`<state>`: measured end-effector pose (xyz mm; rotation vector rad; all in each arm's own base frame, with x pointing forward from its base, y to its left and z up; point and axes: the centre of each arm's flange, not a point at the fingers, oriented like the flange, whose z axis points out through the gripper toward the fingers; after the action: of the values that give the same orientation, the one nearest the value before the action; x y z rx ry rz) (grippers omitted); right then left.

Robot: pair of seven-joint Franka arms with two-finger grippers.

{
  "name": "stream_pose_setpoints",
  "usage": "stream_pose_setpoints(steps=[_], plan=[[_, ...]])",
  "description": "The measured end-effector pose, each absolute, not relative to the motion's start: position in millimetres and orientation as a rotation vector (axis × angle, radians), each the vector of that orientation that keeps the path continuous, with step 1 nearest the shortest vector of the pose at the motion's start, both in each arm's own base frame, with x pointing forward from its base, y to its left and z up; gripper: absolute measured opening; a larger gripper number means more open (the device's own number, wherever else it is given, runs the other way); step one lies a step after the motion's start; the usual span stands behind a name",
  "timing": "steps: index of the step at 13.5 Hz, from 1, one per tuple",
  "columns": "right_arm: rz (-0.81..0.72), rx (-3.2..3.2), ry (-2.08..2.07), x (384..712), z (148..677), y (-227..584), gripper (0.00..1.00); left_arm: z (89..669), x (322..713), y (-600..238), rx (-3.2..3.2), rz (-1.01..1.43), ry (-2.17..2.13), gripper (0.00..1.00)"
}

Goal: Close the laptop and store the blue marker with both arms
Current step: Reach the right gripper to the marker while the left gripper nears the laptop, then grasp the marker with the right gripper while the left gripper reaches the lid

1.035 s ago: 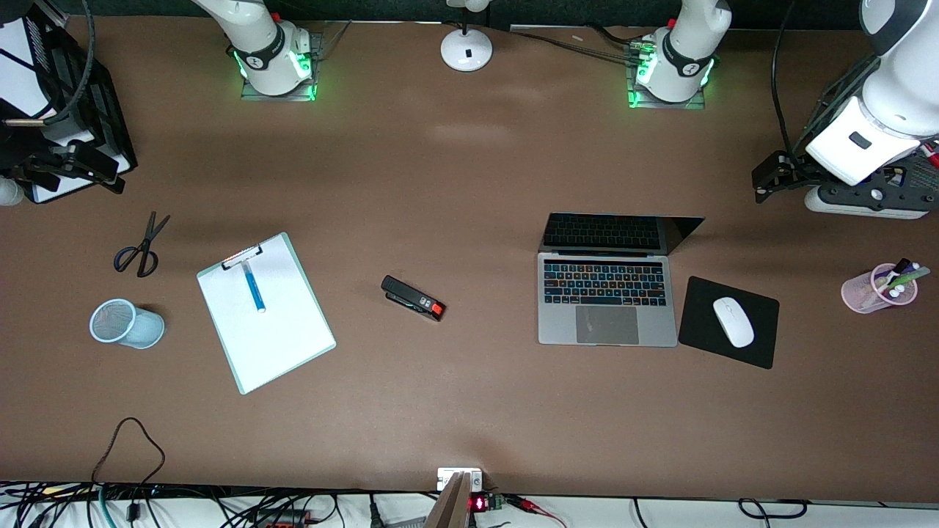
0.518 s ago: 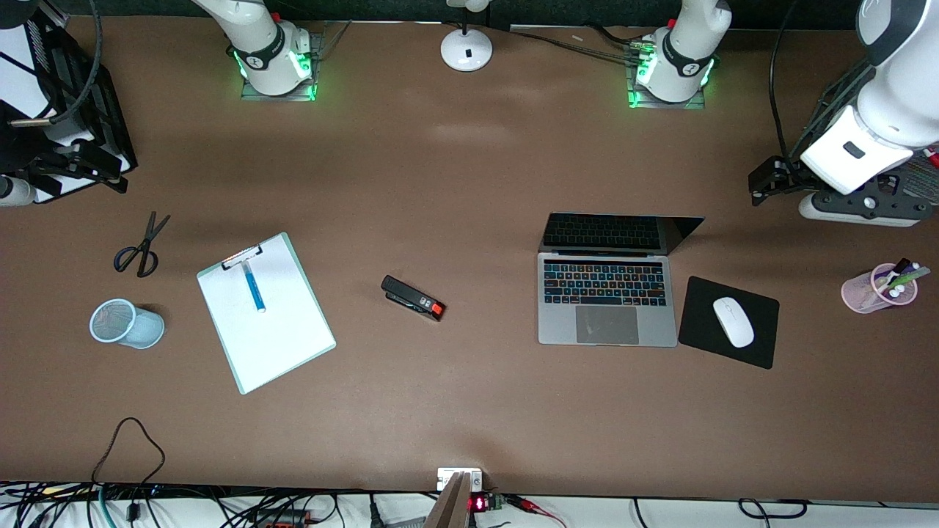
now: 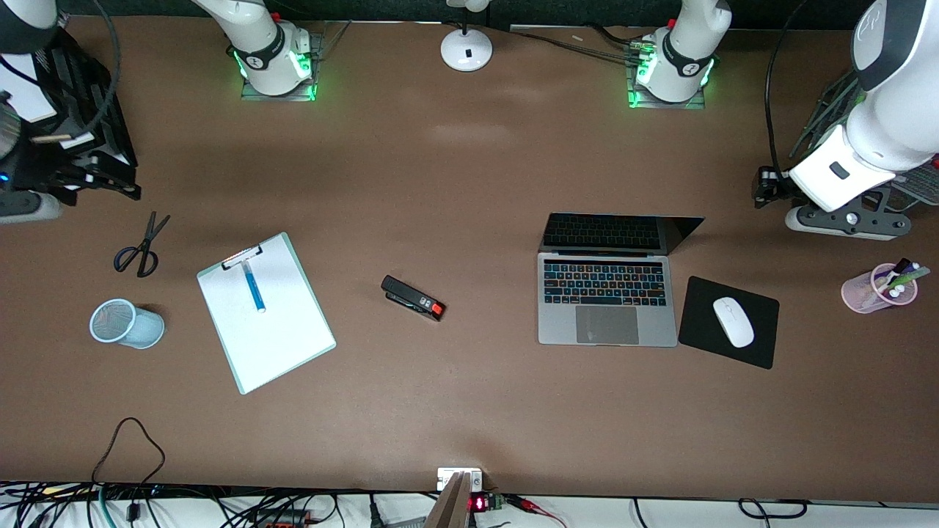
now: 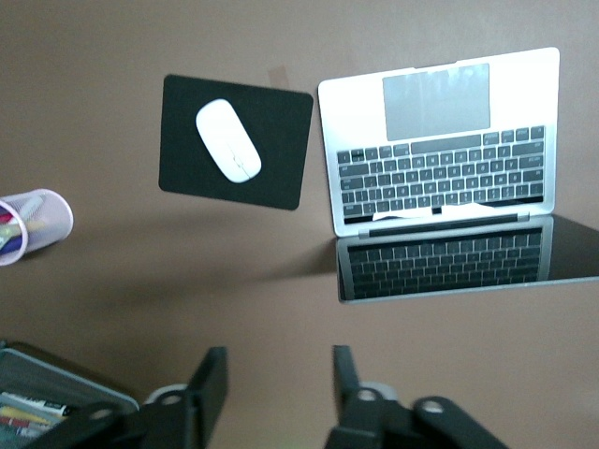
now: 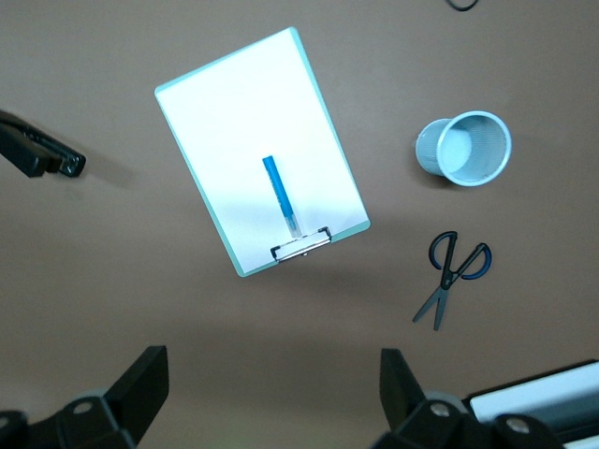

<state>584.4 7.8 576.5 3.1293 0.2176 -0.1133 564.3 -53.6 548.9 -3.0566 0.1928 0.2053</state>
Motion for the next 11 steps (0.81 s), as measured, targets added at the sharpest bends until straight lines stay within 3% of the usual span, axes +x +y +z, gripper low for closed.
stream_pose_setpoints(steps=[3, 5, 11], plan=[[-0.188, 3.117, 0.341, 596, 546, 13, 1.00, 552, 563, -54, -3.057, 0.221, 0.200, 0.15], [-0.218, 3.112, 0.379, 604, 528, 15, 1.00, 554, 558, -58, -3.082, 0.252, 0.202, 0.01], [-0.172, 3.086, 0.549, 618, 464, 29, 1.00, 530, 529, -95, -3.143, 0.402, 0.197, 0.01]])
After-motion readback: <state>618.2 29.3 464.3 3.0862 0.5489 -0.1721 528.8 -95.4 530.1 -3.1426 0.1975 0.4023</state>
